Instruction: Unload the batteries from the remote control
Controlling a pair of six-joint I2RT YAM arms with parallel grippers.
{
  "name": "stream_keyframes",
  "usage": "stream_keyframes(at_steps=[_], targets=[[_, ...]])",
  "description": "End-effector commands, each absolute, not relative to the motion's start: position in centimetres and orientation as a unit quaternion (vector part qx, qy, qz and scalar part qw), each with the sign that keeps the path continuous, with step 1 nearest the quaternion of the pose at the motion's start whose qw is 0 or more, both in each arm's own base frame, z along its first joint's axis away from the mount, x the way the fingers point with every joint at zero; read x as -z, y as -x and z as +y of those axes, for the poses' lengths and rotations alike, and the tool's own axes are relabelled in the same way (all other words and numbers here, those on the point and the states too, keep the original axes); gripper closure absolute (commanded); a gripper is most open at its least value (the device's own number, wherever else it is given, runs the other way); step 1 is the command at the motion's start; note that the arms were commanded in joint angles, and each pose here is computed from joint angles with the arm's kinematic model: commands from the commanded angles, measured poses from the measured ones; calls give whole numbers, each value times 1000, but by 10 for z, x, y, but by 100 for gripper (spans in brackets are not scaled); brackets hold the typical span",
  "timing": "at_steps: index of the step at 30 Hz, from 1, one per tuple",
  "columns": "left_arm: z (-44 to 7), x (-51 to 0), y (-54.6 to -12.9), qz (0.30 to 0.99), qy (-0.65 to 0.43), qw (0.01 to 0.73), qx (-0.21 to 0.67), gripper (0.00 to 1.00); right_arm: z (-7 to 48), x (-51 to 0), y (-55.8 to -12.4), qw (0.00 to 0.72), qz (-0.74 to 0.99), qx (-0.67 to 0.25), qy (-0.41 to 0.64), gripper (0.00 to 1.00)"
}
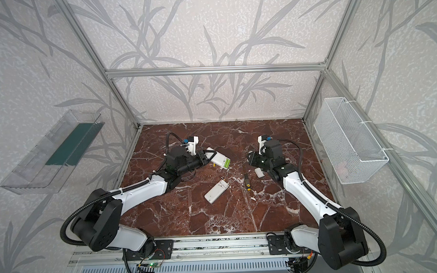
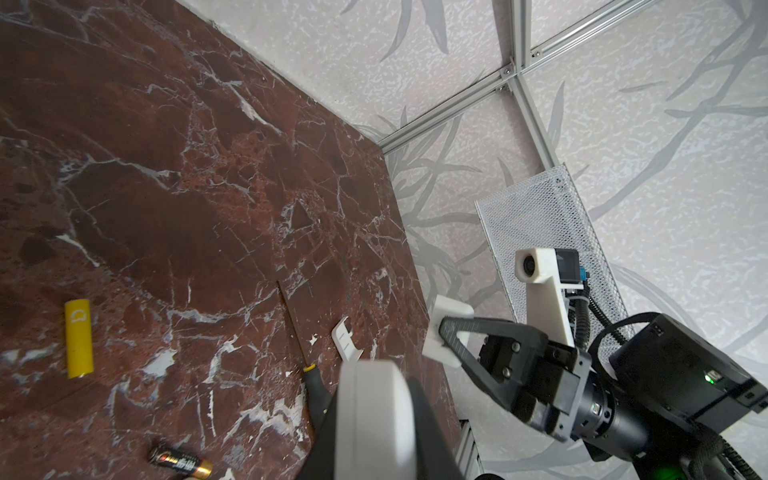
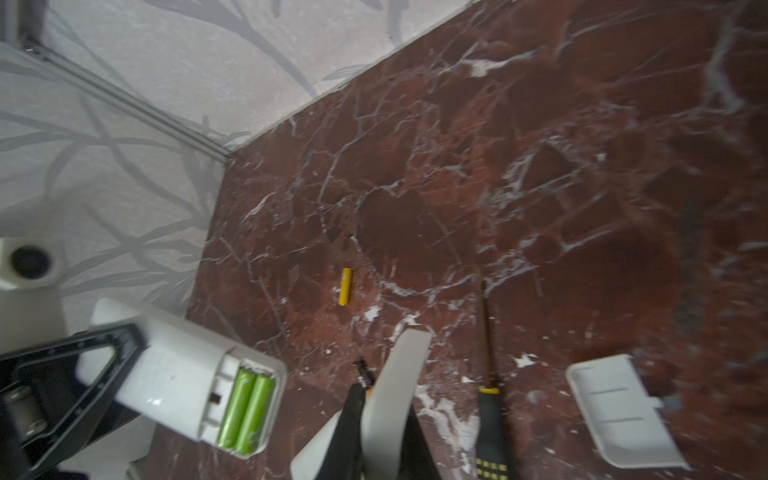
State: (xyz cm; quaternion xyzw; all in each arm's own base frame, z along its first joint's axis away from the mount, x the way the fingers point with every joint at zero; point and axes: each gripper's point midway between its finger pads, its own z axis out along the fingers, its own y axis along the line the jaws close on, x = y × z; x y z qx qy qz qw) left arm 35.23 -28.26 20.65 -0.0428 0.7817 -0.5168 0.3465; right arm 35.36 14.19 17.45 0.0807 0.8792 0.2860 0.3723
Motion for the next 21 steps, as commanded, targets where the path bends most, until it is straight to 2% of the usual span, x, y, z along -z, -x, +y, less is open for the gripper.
stream_keyframes(at_steps=[1,5,8,14,21], targets=[[-283,-200,-350,788,24,351,505,100,93,-140,-354,365,911,-163,-105,100],[-281,-191,-346,802,15,348,486,100,59,-114,-356,354,923,-88,-126,100],[-281,-189,-345,805,12,349,480,100,48,-95,-358,336,930,-66,-135,100],[-283,-191,-345,803,9,351,482,100,40,-69,-363,306,941,-40,-141,99],[-282,-189,-344,802,11,350,484,100,43,-49,-372,269,951,-42,-150,91]])
